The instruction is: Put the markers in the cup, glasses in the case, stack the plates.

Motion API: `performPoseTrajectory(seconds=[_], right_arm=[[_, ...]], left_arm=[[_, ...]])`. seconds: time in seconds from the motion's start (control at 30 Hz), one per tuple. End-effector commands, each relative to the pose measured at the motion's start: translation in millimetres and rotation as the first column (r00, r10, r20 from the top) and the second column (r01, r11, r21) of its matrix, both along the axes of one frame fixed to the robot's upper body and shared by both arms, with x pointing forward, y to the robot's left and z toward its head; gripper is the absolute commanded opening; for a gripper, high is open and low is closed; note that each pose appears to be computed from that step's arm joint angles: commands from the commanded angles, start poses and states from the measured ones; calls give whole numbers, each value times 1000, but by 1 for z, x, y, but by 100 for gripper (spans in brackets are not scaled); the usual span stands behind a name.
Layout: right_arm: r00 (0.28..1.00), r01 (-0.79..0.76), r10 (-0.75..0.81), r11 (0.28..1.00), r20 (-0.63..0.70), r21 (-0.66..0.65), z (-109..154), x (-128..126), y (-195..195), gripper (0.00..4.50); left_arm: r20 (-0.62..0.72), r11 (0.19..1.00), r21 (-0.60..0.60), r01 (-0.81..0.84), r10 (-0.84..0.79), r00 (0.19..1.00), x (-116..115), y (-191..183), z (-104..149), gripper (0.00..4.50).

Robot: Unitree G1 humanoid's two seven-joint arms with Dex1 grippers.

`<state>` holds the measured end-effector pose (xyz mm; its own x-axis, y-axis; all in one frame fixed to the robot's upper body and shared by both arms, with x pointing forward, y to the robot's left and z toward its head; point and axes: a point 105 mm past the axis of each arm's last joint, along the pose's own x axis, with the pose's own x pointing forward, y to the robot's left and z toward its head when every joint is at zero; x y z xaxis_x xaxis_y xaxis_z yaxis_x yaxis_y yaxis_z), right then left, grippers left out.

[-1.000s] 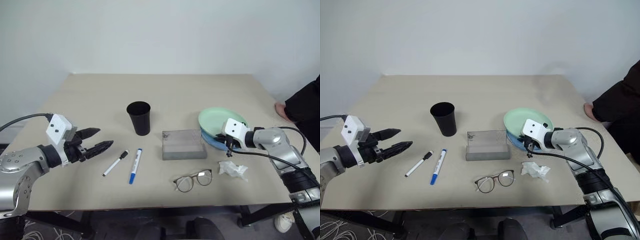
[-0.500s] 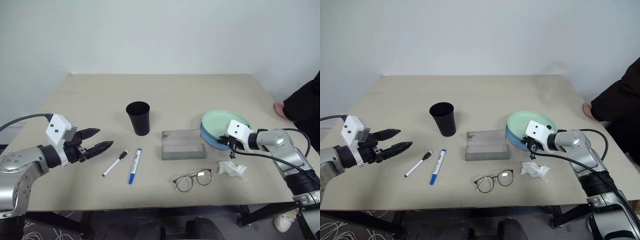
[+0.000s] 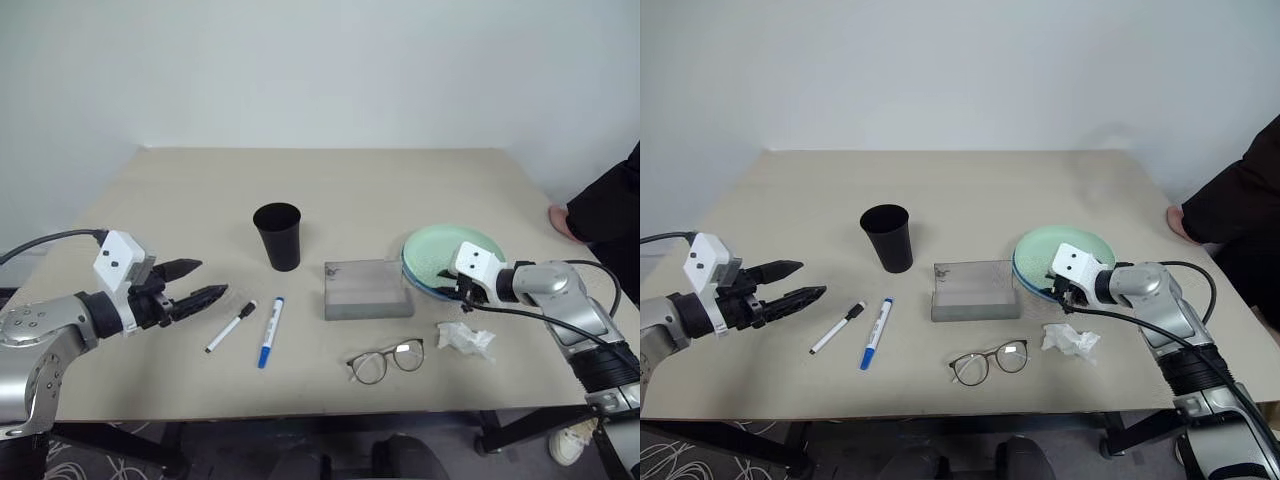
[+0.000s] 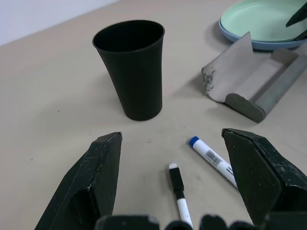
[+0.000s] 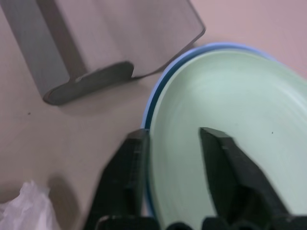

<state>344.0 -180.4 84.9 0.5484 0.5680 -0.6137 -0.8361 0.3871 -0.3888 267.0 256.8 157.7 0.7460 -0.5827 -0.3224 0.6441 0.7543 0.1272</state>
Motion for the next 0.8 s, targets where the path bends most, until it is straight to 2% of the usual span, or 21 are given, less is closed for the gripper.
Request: performPoseTrajectory(seconds=[0.03, 0.17, 0.3, 0.37, 0.57, 0.8], right_arm=[[997, 19, -21, 1000, 71, 23, 28, 7, -10, 312], [993, 58, -63, 997, 96, 52, 48, 10, -24, 447], [992, 88, -95, 992, 77, 93, 66, 5, -42, 447], [996, 76, -81, 991, 34, 112, 70, -5, -46, 447], [995, 5, 10, 989, -95, 150, 63, -45, -37, 447], [976, -17, 58, 981, -211, 192, 43, -72, -23, 447]], left_arm=[[60, 1000, 19, 8, -9, 998, -1, 2, 19, 353], [61, 1000, 17, 9, -10, 998, 0, 1, 19, 353], [60, 1000, 15, 11, -12, 998, 0, 0, 18, 353], [60, 1000, 14, 10, -11, 998, 0, 0, 18, 353], [60, 1000, 11, 11, -12, 998, 1, 0, 17, 353], [65, 1000, 17, 16, -17, 998, 4, -1, 18, 353]])
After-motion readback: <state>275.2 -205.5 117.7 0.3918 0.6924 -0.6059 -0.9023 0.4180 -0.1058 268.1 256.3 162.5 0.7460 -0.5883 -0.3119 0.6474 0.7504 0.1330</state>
